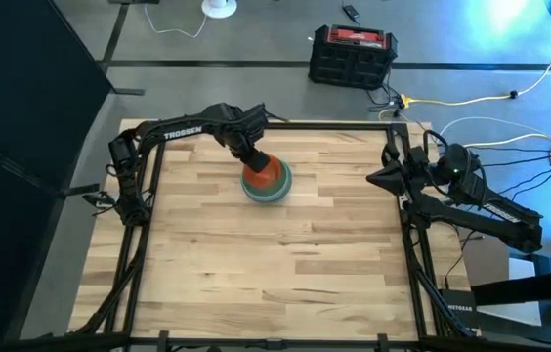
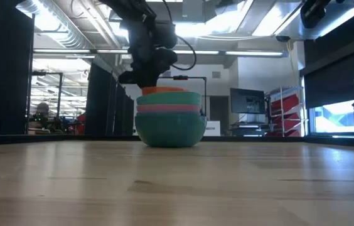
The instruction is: Nest bowls inside each other
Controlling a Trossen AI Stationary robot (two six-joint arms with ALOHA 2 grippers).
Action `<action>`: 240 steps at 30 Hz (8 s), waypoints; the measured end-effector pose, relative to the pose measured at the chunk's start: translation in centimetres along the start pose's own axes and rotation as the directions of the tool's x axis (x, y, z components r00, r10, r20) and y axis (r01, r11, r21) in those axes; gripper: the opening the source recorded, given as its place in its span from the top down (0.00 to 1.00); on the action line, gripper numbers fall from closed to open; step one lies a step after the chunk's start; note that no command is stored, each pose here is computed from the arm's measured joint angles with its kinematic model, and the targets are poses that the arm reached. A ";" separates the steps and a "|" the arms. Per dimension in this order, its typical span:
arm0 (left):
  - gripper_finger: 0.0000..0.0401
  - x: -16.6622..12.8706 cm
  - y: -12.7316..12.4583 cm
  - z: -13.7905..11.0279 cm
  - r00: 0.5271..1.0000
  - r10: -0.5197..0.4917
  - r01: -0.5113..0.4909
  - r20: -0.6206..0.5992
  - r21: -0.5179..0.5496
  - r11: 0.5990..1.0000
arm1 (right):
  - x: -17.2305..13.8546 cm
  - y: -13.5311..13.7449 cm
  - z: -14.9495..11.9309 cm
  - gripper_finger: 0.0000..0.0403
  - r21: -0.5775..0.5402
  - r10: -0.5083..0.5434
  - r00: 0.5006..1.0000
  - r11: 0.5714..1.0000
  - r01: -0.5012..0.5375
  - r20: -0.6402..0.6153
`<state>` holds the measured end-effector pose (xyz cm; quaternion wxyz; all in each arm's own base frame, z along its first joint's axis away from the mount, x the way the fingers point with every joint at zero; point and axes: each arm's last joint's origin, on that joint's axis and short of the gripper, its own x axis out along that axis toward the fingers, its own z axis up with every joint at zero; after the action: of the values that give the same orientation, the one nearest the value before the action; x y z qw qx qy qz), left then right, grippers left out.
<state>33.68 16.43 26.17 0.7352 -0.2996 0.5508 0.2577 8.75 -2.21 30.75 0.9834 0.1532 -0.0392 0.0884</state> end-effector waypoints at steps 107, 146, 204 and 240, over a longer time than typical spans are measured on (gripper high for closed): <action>1.00 8.9 1.7 3.9 0.997 0.046 -0.012 0.069 -0.425 0.905 | 0.0 -0.2 -0.5 1.00 0.074 -0.008 0.999 0.997 0.011 -0.049; 1.00 3.6 -10.0 -3.4 0.997 -0.069 0.077 -0.035 0.334 0.940 | 0.0 -0.3 -0.9 1.00 0.077 -0.020 0.996 0.997 0.027 -0.087; 1.00 -6.9 6.8 -28.9 0.254 -0.683 0.327 0.685 0.603 0.727 | -0.3 -3.9 -9.8 1.00 0.183 -0.005 0.971 0.982 -0.041 0.240; 1.00 -3.0 7.6 -30.1 0.299 -0.705 0.220 0.643 0.673 0.706 | -1.5 -3.6 -10.3 1.00 0.153 -0.189 0.979 0.972 0.176 0.077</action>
<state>7.77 -0.27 21.44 0.9958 -0.0896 0.0203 -0.0007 8.51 -2.68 19.77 0.9708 0.2313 -0.0634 -0.0071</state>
